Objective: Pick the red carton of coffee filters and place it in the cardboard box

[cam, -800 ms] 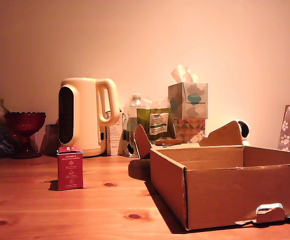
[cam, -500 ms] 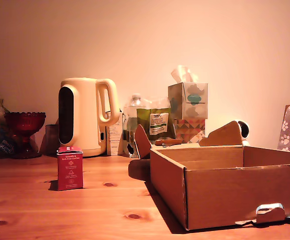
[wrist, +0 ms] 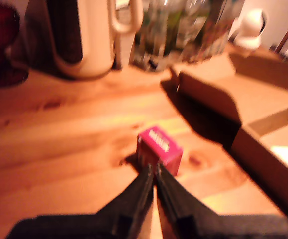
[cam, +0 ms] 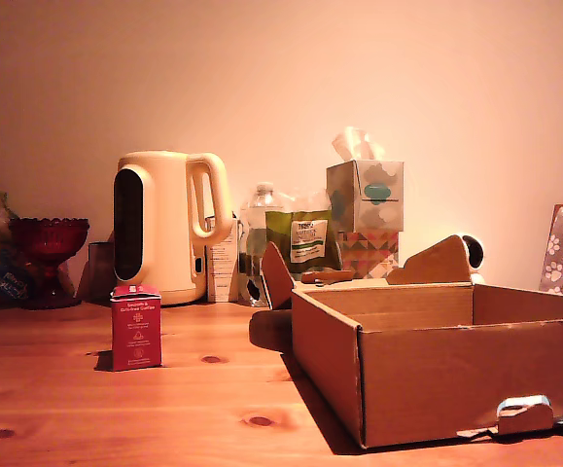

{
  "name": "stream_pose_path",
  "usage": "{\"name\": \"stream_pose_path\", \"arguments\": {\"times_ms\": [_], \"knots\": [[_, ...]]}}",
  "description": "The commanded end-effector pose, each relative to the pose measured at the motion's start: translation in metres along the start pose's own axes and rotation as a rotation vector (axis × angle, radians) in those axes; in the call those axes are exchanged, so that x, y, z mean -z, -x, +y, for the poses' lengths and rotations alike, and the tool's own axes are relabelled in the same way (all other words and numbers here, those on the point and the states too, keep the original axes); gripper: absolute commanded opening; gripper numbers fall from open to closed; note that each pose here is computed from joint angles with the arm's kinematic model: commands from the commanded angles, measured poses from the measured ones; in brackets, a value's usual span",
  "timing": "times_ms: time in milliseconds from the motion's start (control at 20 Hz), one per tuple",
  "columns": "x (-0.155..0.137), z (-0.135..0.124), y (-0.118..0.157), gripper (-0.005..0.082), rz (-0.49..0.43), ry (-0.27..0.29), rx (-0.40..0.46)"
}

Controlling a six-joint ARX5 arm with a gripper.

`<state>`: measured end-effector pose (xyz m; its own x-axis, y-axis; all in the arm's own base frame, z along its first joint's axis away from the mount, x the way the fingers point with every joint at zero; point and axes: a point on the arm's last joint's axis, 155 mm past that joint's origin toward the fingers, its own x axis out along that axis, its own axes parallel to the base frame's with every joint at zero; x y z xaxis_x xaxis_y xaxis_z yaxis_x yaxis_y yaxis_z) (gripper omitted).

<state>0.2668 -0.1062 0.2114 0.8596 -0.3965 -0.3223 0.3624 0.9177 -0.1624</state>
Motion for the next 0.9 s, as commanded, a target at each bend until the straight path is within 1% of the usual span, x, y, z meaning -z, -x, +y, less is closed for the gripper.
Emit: {"name": "stream_pose_path", "arguments": {"times_ms": [0,100,200,350,450,500,550,600,750,800,850], "knots": [[0.015,0.002,-0.014,-0.0022,0.045,0.009,0.002],[0.021,0.005,-0.029,-0.0022,0.076,0.013,0.0],[0.023,0.004,-0.044,-0.0022,0.082,0.01,0.009],[0.015,-0.004,-0.065,-0.0022,0.041,-0.016,0.031],[0.011,-0.01,-0.076,-0.0022,0.004,-0.031,0.033],[0.008,-0.013,-0.079,-0.0022,-0.026,-0.036,0.016],[0.008,-0.018,-0.082,-0.0022,-0.04,-0.023,0.011],[0.012,-0.022,-0.085,-0.0022,-0.03,-0.016,0.008],[0.035,-0.032,-0.096,-0.0017,0.04,-0.014,0.026],[0.04,-0.033,-0.1,0.0003,0.056,-0.007,0.028],[0.043,-0.035,-0.104,0.0054,0.061,0.001,0.034]]}}
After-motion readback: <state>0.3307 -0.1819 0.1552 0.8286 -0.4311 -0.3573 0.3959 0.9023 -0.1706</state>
